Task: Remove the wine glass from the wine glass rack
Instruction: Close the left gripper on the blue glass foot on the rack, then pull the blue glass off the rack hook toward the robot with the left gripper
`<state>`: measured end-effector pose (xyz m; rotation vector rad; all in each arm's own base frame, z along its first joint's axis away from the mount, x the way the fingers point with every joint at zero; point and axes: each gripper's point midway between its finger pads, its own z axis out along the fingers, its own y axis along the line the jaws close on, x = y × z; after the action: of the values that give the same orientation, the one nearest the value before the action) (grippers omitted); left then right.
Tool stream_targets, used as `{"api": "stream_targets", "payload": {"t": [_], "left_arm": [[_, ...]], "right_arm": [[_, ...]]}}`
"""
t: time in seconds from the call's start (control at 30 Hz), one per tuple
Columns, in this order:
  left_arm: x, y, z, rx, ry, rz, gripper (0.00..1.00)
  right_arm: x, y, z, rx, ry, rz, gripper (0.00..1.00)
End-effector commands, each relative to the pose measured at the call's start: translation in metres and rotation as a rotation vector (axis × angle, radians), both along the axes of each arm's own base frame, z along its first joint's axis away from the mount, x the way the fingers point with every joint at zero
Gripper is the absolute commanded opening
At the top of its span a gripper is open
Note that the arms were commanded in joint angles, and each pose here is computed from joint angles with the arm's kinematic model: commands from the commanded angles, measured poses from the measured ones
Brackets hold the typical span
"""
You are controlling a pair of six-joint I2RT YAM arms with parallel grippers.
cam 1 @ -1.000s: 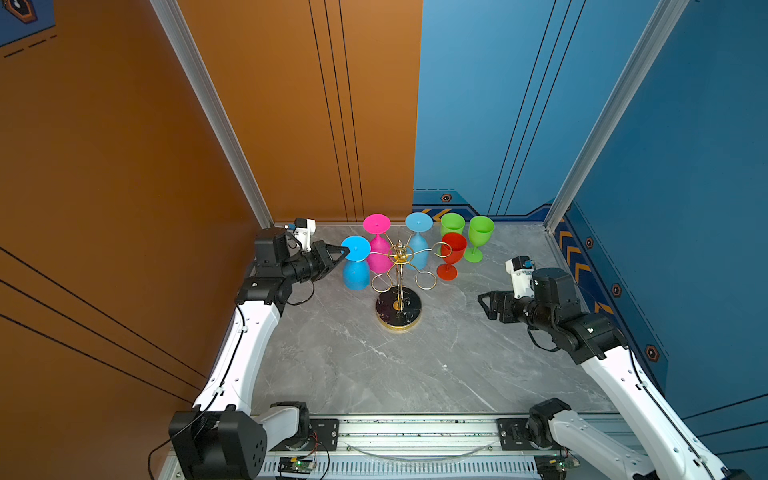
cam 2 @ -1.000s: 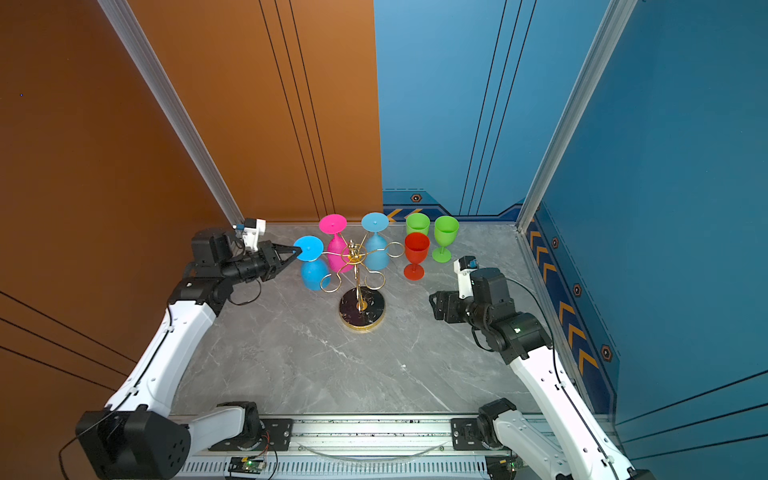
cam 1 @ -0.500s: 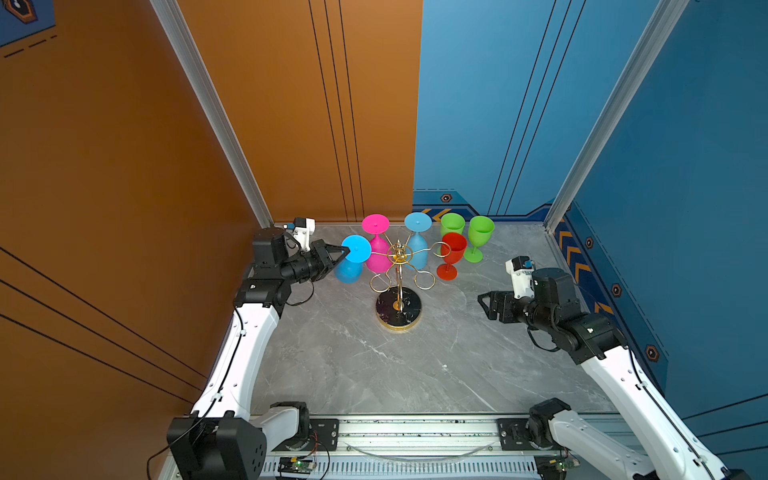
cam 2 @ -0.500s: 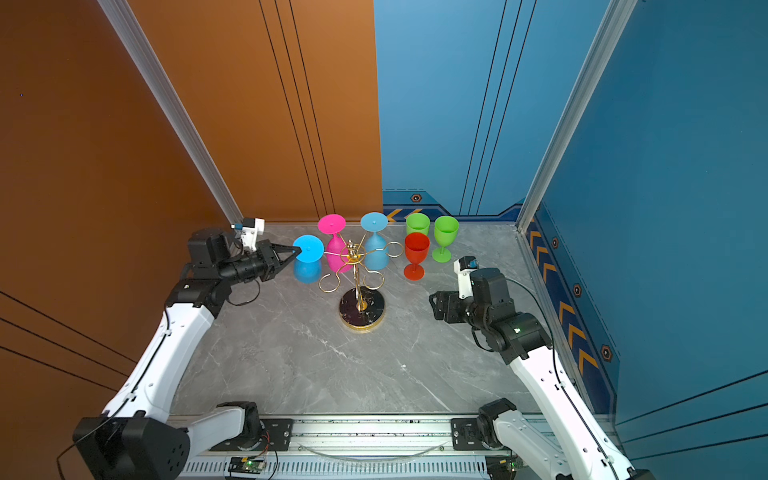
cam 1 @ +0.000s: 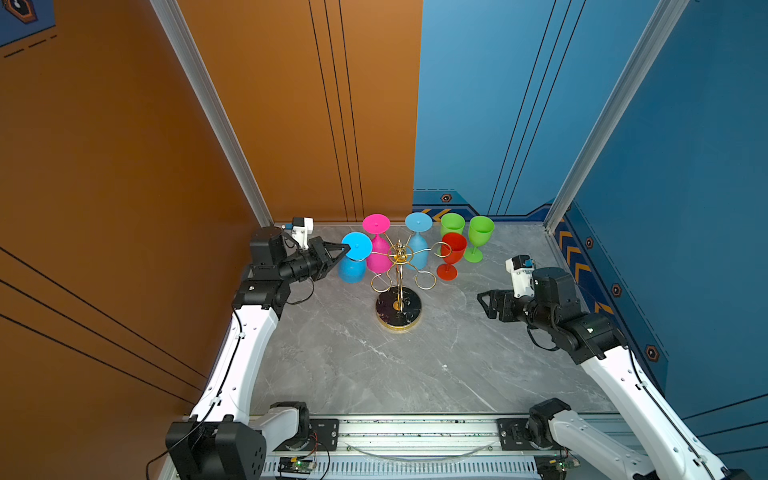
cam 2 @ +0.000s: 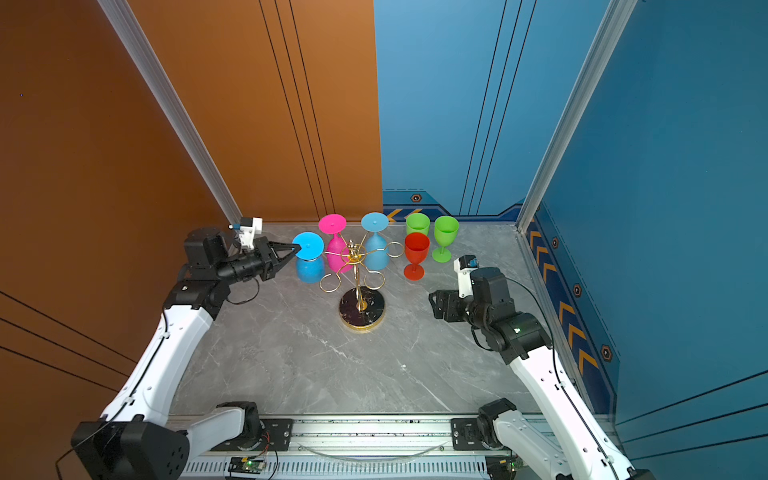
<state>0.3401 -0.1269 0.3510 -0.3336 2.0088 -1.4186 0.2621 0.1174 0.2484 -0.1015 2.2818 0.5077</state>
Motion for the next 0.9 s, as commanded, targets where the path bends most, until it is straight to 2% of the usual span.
{"api": "stream_targets", "payload": {"t": [0.0, 0.87], "left_arm": [[-0.008, -0.007, 0.028, -0.056, -0.063, -0.042, 0.0], [-0.006, -0.034, 0.024, -0.082, -0.012, -0.155, 0.0]], "right_arm": [[0.0, 0.004, -0.002, 0.018, 0.006, 0.007, 0.84], [-0.001, 0.003, -0.008, 0.013, 0.012, 0.002, 0.84]]}}
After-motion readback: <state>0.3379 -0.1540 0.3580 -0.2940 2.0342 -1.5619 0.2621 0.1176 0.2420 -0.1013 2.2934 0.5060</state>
